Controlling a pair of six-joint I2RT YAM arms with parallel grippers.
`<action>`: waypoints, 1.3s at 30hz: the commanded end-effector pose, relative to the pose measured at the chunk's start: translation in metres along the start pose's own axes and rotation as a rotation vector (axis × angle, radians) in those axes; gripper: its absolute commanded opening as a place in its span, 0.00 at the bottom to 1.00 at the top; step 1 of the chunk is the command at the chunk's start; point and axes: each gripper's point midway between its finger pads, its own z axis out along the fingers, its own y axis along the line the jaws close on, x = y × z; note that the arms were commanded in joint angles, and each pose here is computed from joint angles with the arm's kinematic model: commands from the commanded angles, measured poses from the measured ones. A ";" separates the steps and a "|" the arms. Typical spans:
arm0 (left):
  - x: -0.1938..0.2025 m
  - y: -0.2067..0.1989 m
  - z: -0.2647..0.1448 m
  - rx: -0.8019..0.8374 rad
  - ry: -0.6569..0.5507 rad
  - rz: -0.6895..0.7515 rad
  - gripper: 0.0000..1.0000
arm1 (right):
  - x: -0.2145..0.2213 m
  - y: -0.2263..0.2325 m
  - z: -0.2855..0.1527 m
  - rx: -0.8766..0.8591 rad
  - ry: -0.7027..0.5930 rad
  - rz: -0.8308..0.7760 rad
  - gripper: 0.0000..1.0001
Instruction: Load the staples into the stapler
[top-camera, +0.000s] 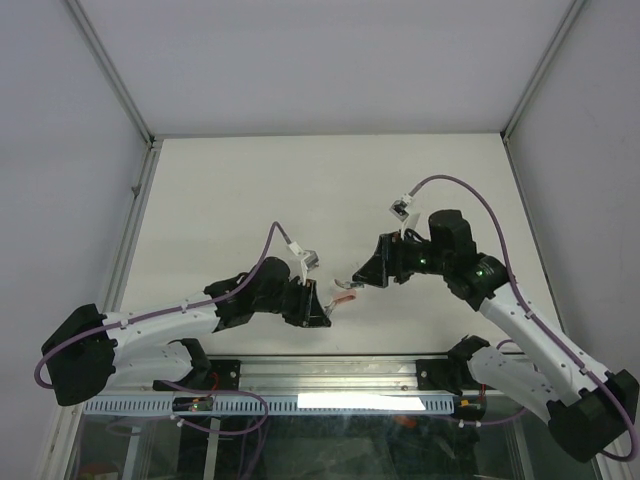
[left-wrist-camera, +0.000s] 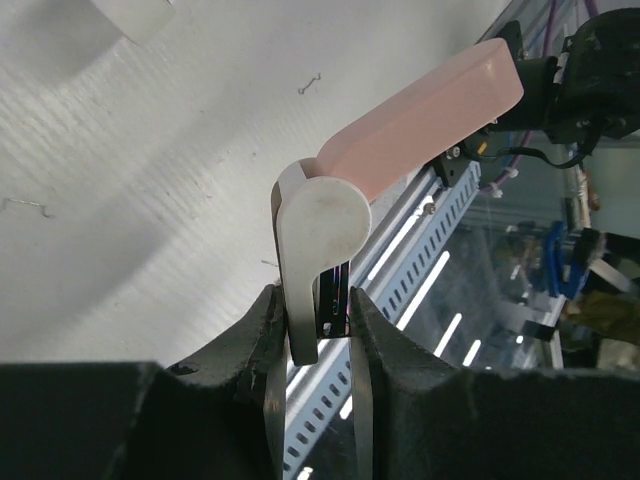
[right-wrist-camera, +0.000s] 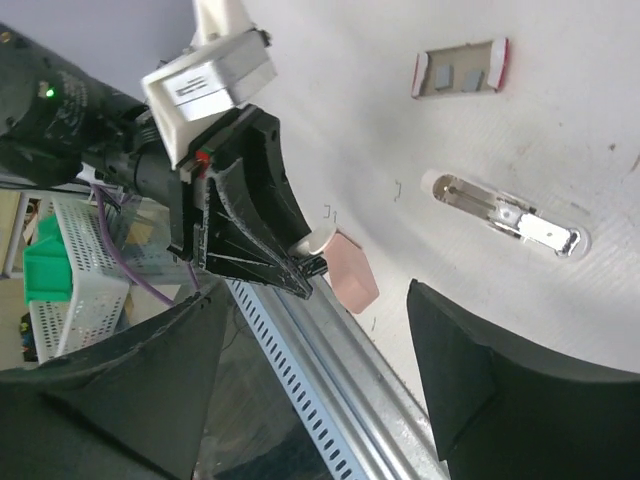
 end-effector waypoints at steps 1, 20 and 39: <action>-0.014 -0.040 -0.008 0.115 0.011 -0.137 0.05 | -0.010 0.020 -0.004 -0.131 -0.089 -0.174 0.76; -0.021 -0.079 -0.024 0.291 0.019 -0.201 0.04 | 0.035 0.028 0.018 -0.209 -0.003 -0.255 0.63; -0.032 -0.080 -0.028 0.294 -0.044 -0.165 0.44 | 0.025 0.022 0.020 -0.138 -0.054 -0.207 0.21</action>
